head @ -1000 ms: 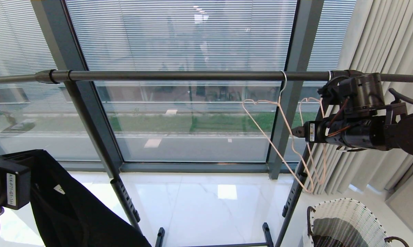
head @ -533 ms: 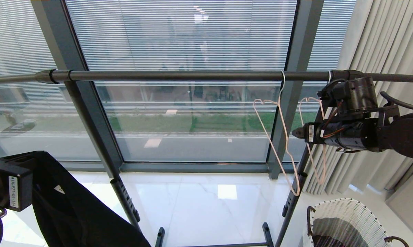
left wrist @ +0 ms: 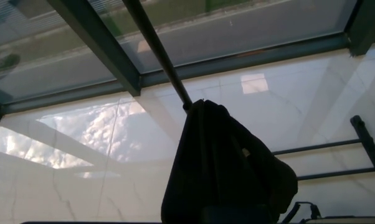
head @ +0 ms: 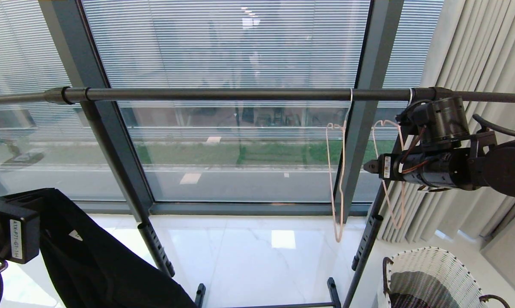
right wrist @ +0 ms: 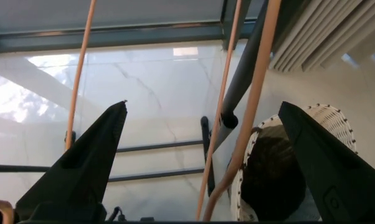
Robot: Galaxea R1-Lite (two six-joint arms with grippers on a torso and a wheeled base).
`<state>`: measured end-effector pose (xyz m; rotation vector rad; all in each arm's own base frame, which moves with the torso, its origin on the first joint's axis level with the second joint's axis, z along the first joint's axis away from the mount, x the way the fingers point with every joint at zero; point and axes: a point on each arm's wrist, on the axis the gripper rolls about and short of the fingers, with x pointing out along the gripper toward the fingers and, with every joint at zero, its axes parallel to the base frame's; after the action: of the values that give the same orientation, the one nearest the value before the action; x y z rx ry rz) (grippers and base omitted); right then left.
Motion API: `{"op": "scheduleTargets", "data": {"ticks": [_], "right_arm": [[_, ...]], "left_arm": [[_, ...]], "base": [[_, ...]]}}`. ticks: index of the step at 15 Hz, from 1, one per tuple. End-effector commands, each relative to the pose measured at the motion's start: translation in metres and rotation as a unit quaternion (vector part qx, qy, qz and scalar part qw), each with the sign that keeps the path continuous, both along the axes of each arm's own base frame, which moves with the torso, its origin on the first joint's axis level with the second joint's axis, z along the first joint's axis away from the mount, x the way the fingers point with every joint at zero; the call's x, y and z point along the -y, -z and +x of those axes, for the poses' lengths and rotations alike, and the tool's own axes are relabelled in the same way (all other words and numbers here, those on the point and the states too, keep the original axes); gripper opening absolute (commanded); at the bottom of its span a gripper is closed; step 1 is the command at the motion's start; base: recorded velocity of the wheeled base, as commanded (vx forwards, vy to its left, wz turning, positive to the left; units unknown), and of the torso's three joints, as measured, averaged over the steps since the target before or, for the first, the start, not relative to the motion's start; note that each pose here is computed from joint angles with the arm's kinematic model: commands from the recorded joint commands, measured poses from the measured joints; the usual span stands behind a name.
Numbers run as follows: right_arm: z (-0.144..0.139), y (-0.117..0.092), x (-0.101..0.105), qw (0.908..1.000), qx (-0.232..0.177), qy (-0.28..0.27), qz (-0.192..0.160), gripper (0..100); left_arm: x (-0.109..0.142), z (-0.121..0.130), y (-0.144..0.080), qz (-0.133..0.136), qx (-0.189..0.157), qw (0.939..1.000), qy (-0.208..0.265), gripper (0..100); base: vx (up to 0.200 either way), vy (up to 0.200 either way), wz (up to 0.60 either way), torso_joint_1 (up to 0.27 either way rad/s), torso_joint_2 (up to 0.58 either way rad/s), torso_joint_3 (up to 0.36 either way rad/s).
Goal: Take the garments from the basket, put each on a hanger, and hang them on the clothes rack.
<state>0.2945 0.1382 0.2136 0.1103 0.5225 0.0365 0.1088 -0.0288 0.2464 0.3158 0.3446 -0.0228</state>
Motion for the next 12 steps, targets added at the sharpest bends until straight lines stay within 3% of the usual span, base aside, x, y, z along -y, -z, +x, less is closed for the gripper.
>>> {"op": "scheduleTargets", "data": {"ticks": [1, 9, 12], "right_arm": [[-0.0014, -0.0002, -0.0015, 1.0, -0.001, -0.003, -0.001, 0], [-0.0044, -0.0003, -0.0045, 0.9999, -0.006, -0.01, -0.004, 0], [-0.0047, -0.0014, -0.003, 0.9997, 0.003, 0.013, -0.019, 0]], "left_arm": [[-0.0001, -0.0003, -0.0002, 0.0, 0.001, 1.0, 0.0, 0], [-0.0013, -0.0027, -0.0014, -0.002, 0.006, 1.0, -0.002, 0], [-0.0027, -0.0043, -0.0022, -0.003, 0.01, 0.9999, -0.006, 0]], "base": [[0.0, 0.0, 0.0, 0.0, 0.0, 0.0], [0.0, 0.0, 0.0, 0.0, 0.0, 0.0], [0.0, 0.0, 0.0, 0.0, 0.0, 0.0]]}}
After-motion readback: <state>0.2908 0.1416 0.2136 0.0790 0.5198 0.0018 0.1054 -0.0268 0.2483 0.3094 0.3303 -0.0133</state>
